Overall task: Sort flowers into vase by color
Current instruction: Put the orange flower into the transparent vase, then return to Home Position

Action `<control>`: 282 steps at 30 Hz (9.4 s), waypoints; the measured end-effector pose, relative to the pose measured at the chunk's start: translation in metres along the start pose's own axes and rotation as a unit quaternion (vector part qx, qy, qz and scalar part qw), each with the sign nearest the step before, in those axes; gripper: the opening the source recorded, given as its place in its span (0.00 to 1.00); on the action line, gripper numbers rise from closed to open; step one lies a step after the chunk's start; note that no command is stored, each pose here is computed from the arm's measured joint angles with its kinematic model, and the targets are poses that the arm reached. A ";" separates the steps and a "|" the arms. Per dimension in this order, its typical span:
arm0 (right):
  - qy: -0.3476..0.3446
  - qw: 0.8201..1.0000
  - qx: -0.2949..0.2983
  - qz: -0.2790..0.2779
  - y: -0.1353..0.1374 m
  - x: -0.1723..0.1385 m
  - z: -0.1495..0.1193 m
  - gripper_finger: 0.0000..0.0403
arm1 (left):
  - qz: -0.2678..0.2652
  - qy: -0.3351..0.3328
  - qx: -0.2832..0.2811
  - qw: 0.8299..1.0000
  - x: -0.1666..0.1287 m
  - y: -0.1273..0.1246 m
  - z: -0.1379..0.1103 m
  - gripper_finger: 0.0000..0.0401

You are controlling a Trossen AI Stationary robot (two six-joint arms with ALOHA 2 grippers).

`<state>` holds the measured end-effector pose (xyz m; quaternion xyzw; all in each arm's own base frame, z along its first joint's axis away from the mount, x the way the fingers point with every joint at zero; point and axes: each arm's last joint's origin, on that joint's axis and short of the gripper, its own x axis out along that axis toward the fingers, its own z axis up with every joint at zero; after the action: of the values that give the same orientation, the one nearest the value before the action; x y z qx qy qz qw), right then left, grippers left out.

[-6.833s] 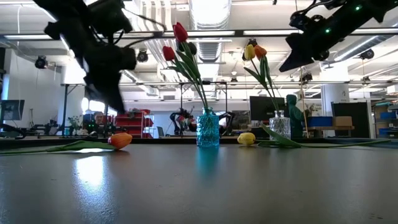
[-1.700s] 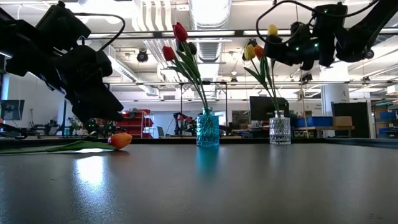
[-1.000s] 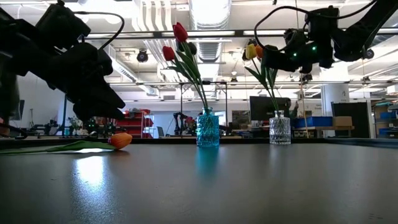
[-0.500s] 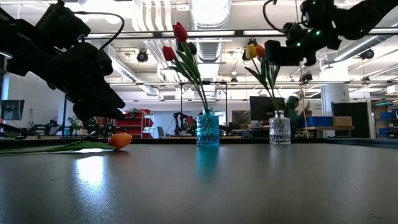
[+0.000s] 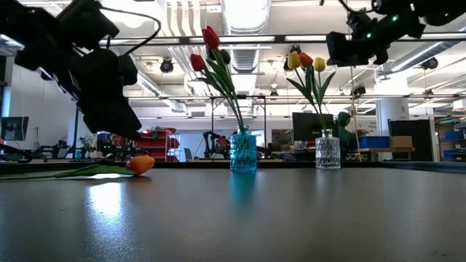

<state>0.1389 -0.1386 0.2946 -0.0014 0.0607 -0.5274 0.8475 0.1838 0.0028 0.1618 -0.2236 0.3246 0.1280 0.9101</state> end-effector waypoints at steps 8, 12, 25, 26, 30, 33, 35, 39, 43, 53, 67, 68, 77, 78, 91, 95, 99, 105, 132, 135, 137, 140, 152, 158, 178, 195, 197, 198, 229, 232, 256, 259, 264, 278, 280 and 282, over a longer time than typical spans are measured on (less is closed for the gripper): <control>0.006 0.999 -0.008 0.036 0.004 -0.024 0.003 0.51 | 0.078 0.163 -0.042 0.983 -0.020 -0.003 0.005 0.47; 0.005 0.998 -0.011 0.056 0.008 -0.030 0.004 0.52 | 0.089 0.206 -0.060 0.973 -0.018 0.000 -0.002 0.47; 0.000 0.997 -0.030 0.070 0.013 -0.034 0.005 0.52 | 0.148 0.250 -0.084 0.953 0.008 0.011 -0.024 0.40; 0.000 0.997 -0.031 0.070 0.014 -0.034 0.005 0.52 | 0.147 0.251 -0.083 0.953 0.009 0.011 -0.024 0.38; -0.001 0.997 -0.031 0.071 0.014 -0.034 0.005 0.51 | 0.147 0.256 -0.080 0.952 0.011 0.011 -0.025 0.22; -0.002 0.996 -0.039 0.078 0.016 -0.035 0.005 0.51 | 0.132 0.250 -0.072 0.957 0.009 0.008 -0.023 0.06; -0.004 0.995 -0.044 0.085 0.018 -0.036 0.005 0.51 | 0.112 0.240 -0.070 0.962 0.005 0.004 -0.017 0.03; -0.009 0.993 -0.055 0.101 0.021 -0.041 0.006 0.52 | 0.078 0.193 -0.066 0.976 -0.009 -0.004 -0.003 0.04; -0.009 0.988 -0.058 0.140 0.026 -0.049 0.006 0.51 | 0.032 0.102 -0.050 0.993 -0.026 -0.012 0.016 0.01; 0.045 0.932 -0.036 0.358 0.063 -0.058 -0.012 0.48 | -0.116 -0.246 0.096 0.958 -0.043 -0.038 0.068 0.01; 0.011 0.875 0.007 0.484 0.165 -0.055 -0.036 0.43 | -0.095 -0.345 0.203 0.911 0.002 -0.065 0.116 0.01; 0.010 0.873 0.007 0.488 0.171 -0.054 -0.038 0.42 | -0.093 -0.346 0.209 0.910 0.006 -0.068 0.121 0.01; 0.006 0.867 0.006 0.497 0.206 -0.043 -0.033 0.39 | -0.115 -0.339 0.242 0.902 0.036 -0.088 0.149 0.00; 0.005 0.867 0.006 0.498 0.207 -0.043 -0.032 0.39 | -0.117 -0.337 0.243 0.902 0.039 -0.089 0.150 0.00; -0.015 0.868 -0.007 0.497 0.203 -0.045 -0.025 0.05 | -0.083 -0.341 0.228 0.908 0.042 -0.085 0.153 0.05; -0.012 0.869 -0.012 0.495 0.203 -0.044 -0.027 0.04 | -0.065 -0.331 0.227 0.913 0.042 -0.083 0.152 0.14; -0.017 0.869 -0.017 0.495 0.199 -0.047 -0.022 0.04 | -0.074 -0.332 0.230 0.912 0.038 -0.083 0.153 0.26; -0.038 0.890 -0.034 0.453 0.184 -0.053 -0.006 0.03 | -0.080 -0.314 0.234 0.917 0.037 -0.078 0.142 0.42; -0.028 0.991 -0.129 0.018 0.049 -0.033 0.021 0.03 | -0.045 -0.362 0.150 0.919 0.001 -0.030 0.068 0.52; -0.020 0.993 -0.116 0.025 0.045 -0.020 0.018 0.03 | -0.046 -0.365 0.149 0.918 -0.001 -0.030 0.068 0.52; -0.012 0.993 -0.119 0.013 0.043 -0.013 0.015 0.03 | -0.045 -0.364 0.149 0.918 -0.002 -0.029 0.067 0.52; -0.005 0.992 -0.124 0.004 0.042 -0.002 0.011 0.03 | -0.045 -0.363 0.149 0.919 -0.002 -0.028 0.066 0.52; 0.011 0.993 -0.120 -0.005 0.040 0.022 0.000 0.03 | -0.046 -0.368 0.148 0.917 -0.006 -0.029 0.067 0.52; 0.022 0.994 -0.105 -0.028 0.039 0.024 -0.002 0.05 | -0.045 -0.365 0.148 0.918 -0.005 -0.028 0.066 0.52; 0.072 0.990 -0.099 -0.069 0.030 0.029 -0.013 0.35 | -0.047 -0.362 0.142 0.920 -0.005 -0.028 0.066 0.52; 0.085 0.989 -0.097 -0.077 0.025 0.032 -0.017 0.04 | -0.044 -0.355 0.144 0.923 -0.004 -0.028 0.065 0.52; 0.091 0.988 -0.099 -0.076 0.027 0.034 -0.020 0.04 | -0.044 -0.355 0.143 0.923 -0.004 -0.028 0.065 0.52; 0.094 0.988 -0.097 -0.075 0.027 0.035 -0.021 0.04 | -0.045 -0.355 0.144 0.923 -0.004 -0.028 0.065 0.52; 0.123 0.986 -0.085 -0.073 0.021 0.034 -0.007 0.54 | -0.046 -0.354 0.140 0.924 -0.004 -0.028 0.065 0.52; 0.131 0.985 -0.089 -0.072 0.018 0.027 0.000 0.56 | -0.046 -0.354 0.140 0.924 -0.004 -0.028 0.065 0.52; 0.157 0.975 -0.069 0.139 0.006 -0.045 -0.010 0.33 | -0.035 -0.336 0.161 0.927 0.001 -0.016 0.046 0.23; 0.126 0.971 -0.058 0.195 0.012 -0.046 -0.024 0.19 | -0.036 -0.344 0.159 0.925 0.001 -0.013 0.043 0.12; 0.078 0.957 -0.065 0.272 0.024 -0.046 -0.048 0.04 | -0.038 -0.338 0.161 0.927 0.002 -0.008 0.035 0.01; 0.044 0.919 -0.067 0.387 0.044 -0.056 -0.109 0.02 | -0.043 -0.327 0.173 0.928 -0.002 0.002 0.019 0.00; 0.048 0.918 -0.064 0.387 0.044 -0.056 -0.115 0.02 | -0.045 -0.331 0.167 0.928 -0.006 0.006 0.014 0.00; 0.054 0.918 -0.064 0.387 0.043 -0.057 -0.120 0.02 | -0.045 -0.335 0.164 0.927 -0.009 0.009 0.008 0.00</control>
<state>0.1405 -0.0612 0.1788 -0.0030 0.1358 -0.1522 0.9790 0.1778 0.0143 0.1706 -0.0301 0.0068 0.0991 0.9946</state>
